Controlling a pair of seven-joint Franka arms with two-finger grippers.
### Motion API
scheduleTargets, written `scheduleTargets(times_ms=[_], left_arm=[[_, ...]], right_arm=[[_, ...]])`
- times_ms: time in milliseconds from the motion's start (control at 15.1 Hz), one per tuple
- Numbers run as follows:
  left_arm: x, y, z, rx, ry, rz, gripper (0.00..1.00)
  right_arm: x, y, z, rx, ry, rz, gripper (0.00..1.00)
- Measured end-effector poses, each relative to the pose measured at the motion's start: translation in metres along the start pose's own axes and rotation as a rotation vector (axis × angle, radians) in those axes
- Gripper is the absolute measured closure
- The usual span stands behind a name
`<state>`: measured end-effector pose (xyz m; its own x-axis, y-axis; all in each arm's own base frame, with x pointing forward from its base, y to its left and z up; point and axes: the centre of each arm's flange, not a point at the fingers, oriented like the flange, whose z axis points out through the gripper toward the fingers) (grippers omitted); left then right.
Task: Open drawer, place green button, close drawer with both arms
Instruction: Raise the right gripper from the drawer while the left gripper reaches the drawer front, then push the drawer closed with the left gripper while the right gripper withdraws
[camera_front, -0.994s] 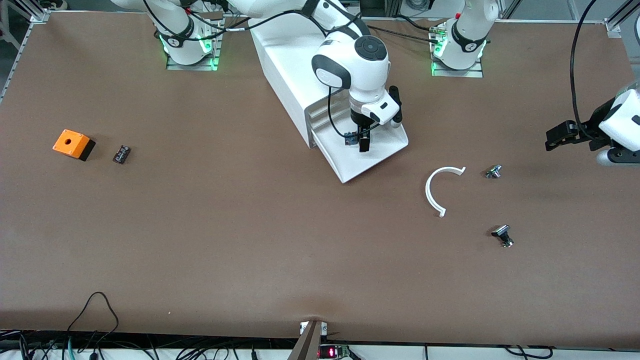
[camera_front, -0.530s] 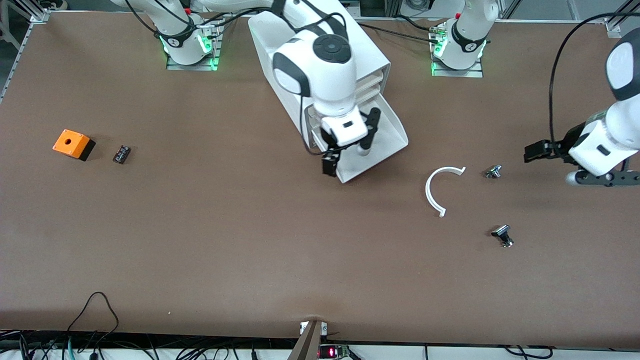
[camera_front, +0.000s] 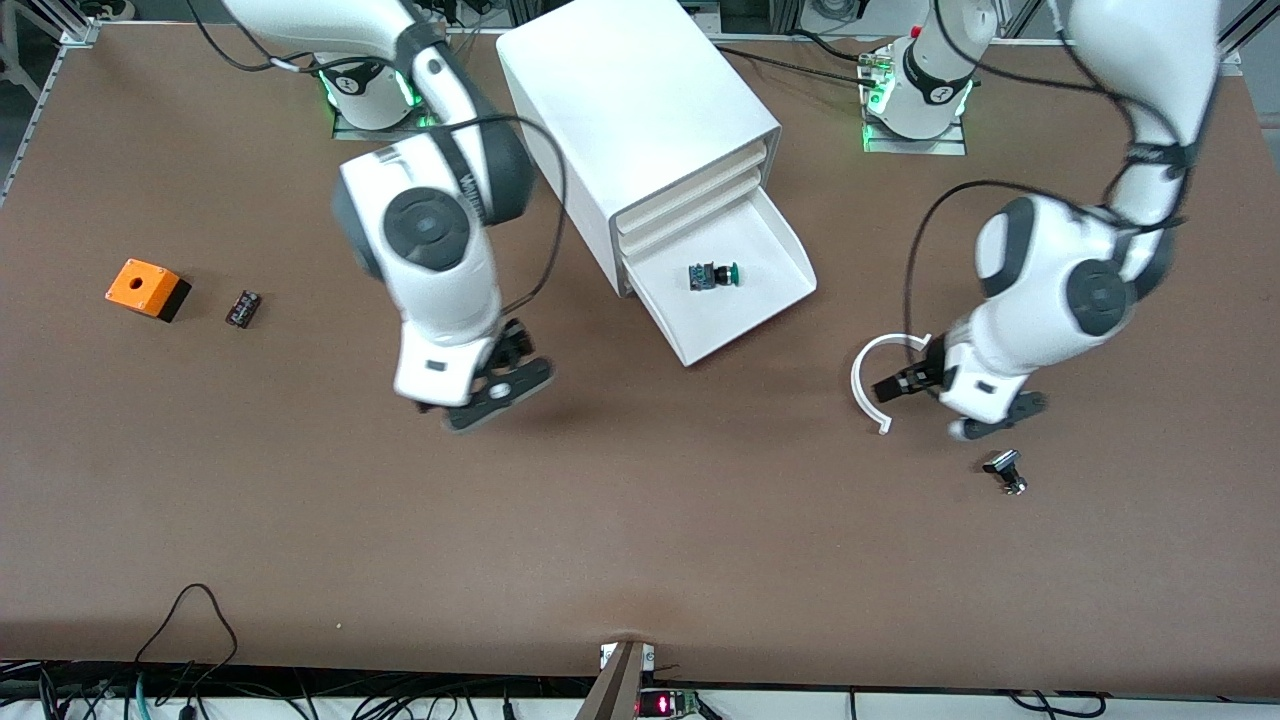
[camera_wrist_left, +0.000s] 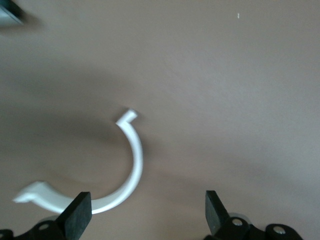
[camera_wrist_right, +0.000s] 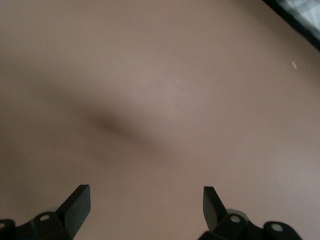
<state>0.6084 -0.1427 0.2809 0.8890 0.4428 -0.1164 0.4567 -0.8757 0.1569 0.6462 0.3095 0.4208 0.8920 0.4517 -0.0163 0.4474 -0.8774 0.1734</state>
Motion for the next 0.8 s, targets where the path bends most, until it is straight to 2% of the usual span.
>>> scheduleTargets(times_ms=[66,199,398,464,597,663,796], left_arm=[[-0.009,0.007,0.023,-0.013,-0.010,-0.026,0.00],[-0.027,0.018,0.054,-0.012,-0.029,-0.034,0.00],[-0.052,0.028,0.078,-0.004,-0.078,-0.037,0.00],[-0.065,0.031,0.085,-0.005,-0.105,-0.038,0.00],[-0.101,0.042,0.103,0.009,-0.161,-0.005,0.00],[-0.122,0.048,0.111,0.021,-0.184,0.021,0.00],[-0.153,0.059,0.118,0.032,-0.209,0.069,0.00]], right_arm=[[-0.006,0.019,0.001,-0.001,-0.020,0.096,0.00],[-0.019,0.052,-0.010,-0.002,-0.027,0.262,0.00],[-0.049,0.111,-0.059,0.006,0.012,0.408,0.00],[-0.062,0.135,-0.075,0.023,0.031,0.458,0.00],[-0.089,0.191,-0.098,0.112,0.064,0.573,0.00],[-0.102,0.216,-0.101,0.158,0.070,0.627,0.00],[-0.124,0.251,-0.093,0.191,0.055,0.697,0.00]])
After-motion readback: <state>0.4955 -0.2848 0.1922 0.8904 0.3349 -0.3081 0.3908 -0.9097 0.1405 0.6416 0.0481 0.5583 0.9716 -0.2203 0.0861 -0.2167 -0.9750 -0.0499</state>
